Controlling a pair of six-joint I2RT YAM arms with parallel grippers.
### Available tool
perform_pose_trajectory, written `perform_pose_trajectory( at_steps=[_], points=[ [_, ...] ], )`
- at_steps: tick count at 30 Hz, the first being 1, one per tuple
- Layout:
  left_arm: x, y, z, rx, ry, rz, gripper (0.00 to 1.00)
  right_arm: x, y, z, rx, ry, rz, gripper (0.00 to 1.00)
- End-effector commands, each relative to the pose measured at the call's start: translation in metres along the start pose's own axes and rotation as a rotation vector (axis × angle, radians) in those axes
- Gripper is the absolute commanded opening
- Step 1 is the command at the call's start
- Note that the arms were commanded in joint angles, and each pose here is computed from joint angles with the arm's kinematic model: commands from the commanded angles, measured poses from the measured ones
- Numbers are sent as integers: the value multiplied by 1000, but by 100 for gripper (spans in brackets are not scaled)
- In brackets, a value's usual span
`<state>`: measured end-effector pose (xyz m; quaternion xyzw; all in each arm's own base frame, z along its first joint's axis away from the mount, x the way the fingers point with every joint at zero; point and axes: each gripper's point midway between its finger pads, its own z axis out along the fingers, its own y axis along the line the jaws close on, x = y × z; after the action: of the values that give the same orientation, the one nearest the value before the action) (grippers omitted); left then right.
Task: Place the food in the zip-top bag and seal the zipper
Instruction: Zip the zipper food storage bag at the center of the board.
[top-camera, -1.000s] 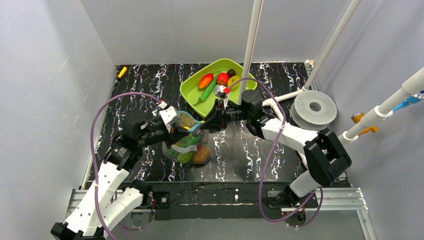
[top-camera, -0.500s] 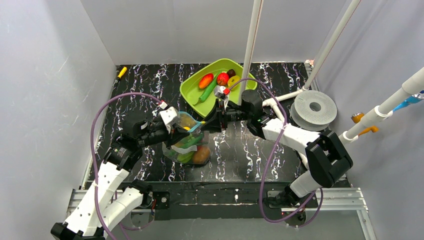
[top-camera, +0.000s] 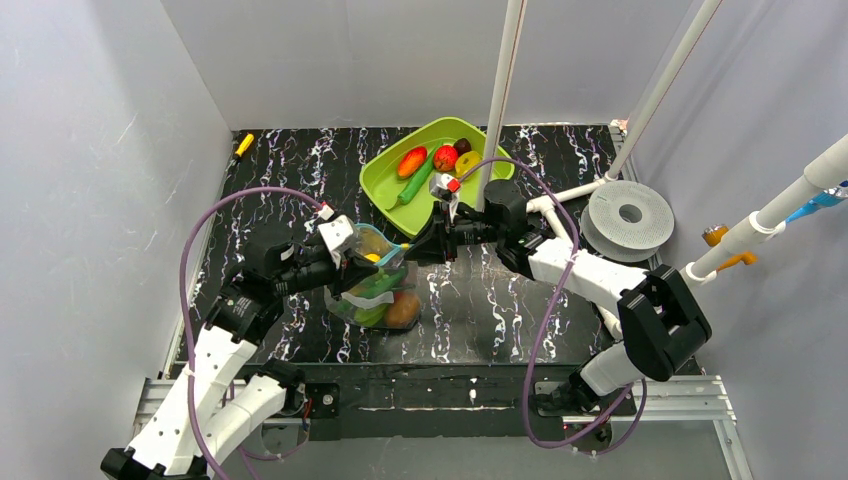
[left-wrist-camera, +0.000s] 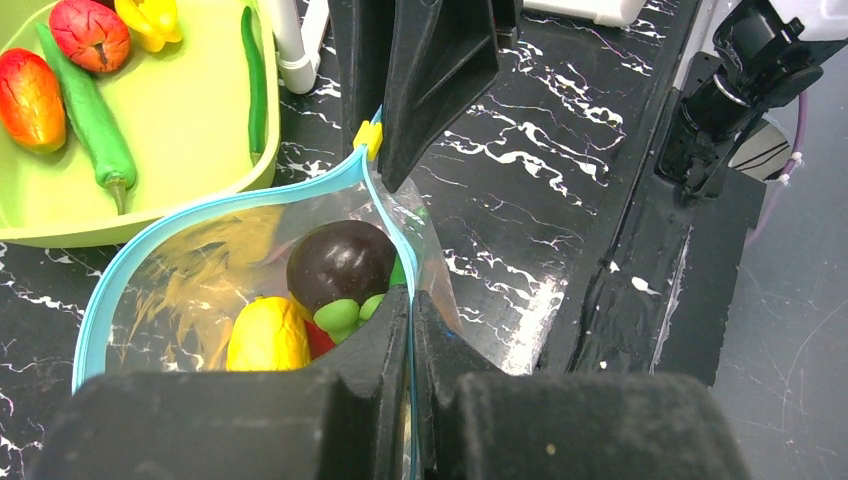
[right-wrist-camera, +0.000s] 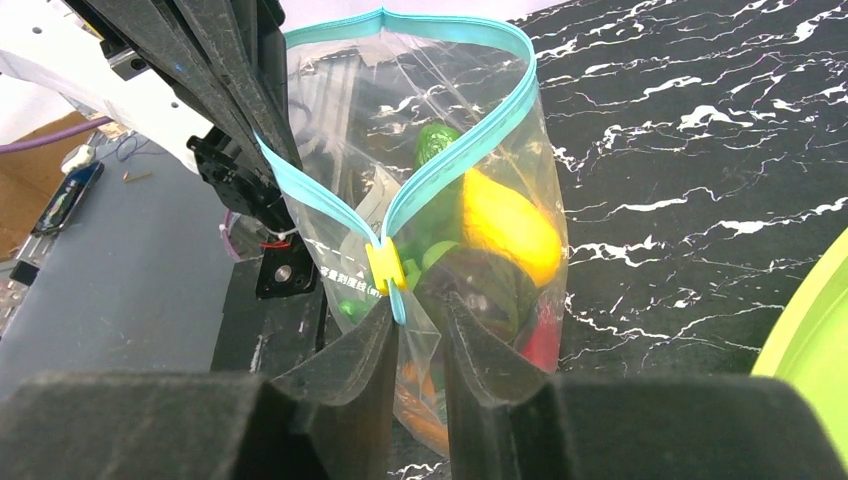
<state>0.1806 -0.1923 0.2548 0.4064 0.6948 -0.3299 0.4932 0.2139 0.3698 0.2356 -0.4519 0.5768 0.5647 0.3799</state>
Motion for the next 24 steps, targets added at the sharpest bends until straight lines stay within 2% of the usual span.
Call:
perform_pose_trajectory(
  at_steps=[1, 7, 12, 17, 19, 20, 21, 24],
  points=[
    [-13, -3, -7, -3, -23, 34, 0, -17, 7, -5, 2, -38, -63, 26],
    [-14, -5, -6, 15, -22, 28, 0, -28, 8, 0, -30, -61, -67, 27],
    [-15, -6, -7, 10, -24, 28, 0, -29, 12, 0, -55, -55, -65, 19],
    [-13, -6, -7, 10, -17, 18, 0, -28, 15, 0, -68, -52, -60, 17],
    [-14, -6, -7, 12, -17, 14, 0, -29, 17, 0, -77, -51, -58, 11],
    [-14, -5, -6, 11, -14, 9, 3, -29, 18, 0, -86, -47, -55, 4],
    [-15, -4, -6, 8, -15, 4, 11, -30, 18, 0, -87, -44, -52, 1],
    [-26, -3, -5, 12, -18, -6, 33, -31, 17, 0, -79, -20, -10, 1]
  ],
)
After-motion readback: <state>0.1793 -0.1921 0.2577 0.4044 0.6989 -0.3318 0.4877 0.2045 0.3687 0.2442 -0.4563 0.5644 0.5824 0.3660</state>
